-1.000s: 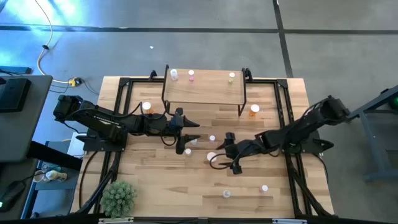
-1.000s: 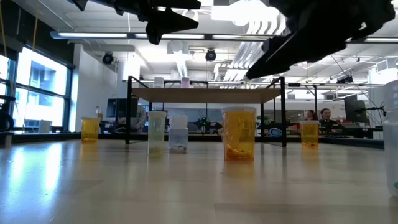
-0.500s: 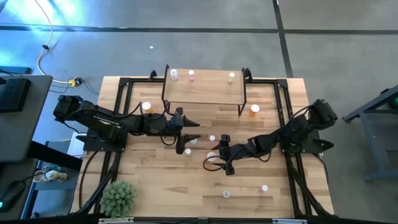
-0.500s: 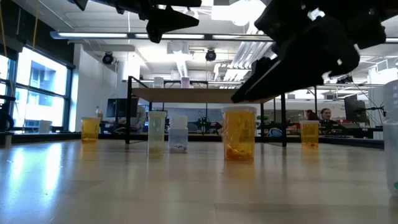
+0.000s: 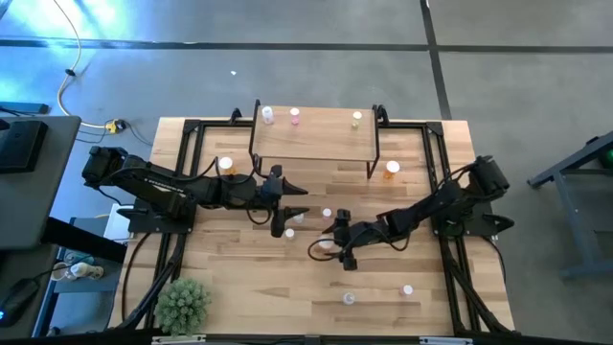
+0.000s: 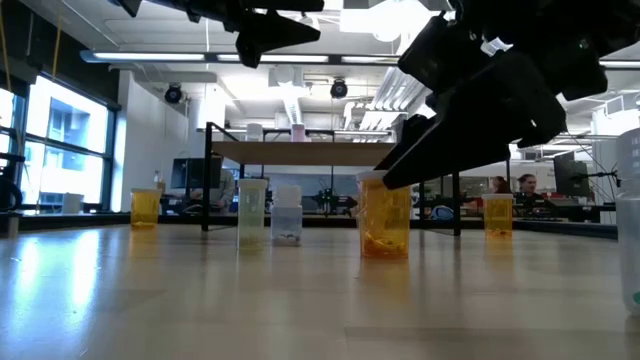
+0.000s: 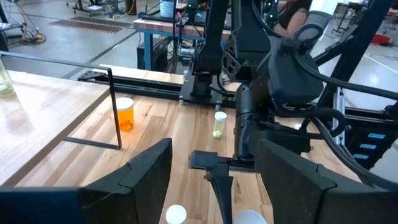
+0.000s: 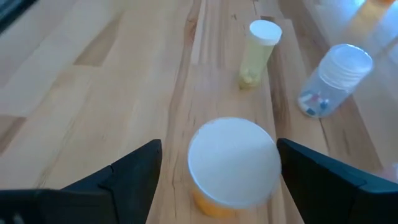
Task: Pick and place medicine bottles onto shelf by color
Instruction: Put the middle bottom orange pill bottle on the shelf
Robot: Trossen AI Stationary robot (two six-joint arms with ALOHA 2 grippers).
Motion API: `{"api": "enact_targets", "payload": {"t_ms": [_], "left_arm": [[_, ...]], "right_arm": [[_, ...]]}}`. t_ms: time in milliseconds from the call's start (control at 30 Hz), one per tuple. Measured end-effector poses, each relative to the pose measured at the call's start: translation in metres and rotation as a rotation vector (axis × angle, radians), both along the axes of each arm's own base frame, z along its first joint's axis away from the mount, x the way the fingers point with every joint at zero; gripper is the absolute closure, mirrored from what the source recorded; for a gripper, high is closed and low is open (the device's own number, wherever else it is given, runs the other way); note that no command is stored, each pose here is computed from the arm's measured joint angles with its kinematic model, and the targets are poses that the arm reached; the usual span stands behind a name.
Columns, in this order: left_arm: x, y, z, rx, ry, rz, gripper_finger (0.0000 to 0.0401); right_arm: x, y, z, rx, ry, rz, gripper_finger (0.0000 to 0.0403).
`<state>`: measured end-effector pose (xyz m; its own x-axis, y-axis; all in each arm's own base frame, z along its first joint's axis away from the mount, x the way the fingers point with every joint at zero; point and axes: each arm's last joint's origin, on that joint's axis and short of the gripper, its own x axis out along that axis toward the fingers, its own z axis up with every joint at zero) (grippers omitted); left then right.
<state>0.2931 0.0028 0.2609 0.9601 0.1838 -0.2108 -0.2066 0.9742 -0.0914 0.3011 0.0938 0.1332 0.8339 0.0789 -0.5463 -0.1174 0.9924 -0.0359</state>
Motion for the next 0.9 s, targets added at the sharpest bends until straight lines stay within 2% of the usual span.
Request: {"api": "enact_targets", "payload": {"t_ms": [167,600,900], "left_arm": [[0.0000,0.0000,-0.0001,0.001,0.001,0.000,0.0176],[0.0000,0.0000,-0.0002,0.001,0.002,0.000,0.0176],[-0.0005,0.0016,-0.0008,0.012,0.010,0.049,0.0176]], "right_arm": [[0.0013,0.0005,-0.0005,0.004,0.000,0.004,0.0102],[0.0027,-0.0049,-0.0006,0.017,0.011,-0.016,0.0192],[0.0019,-0.0050,0.0016,0.016,0.011,-0.011,0.0198]]}}
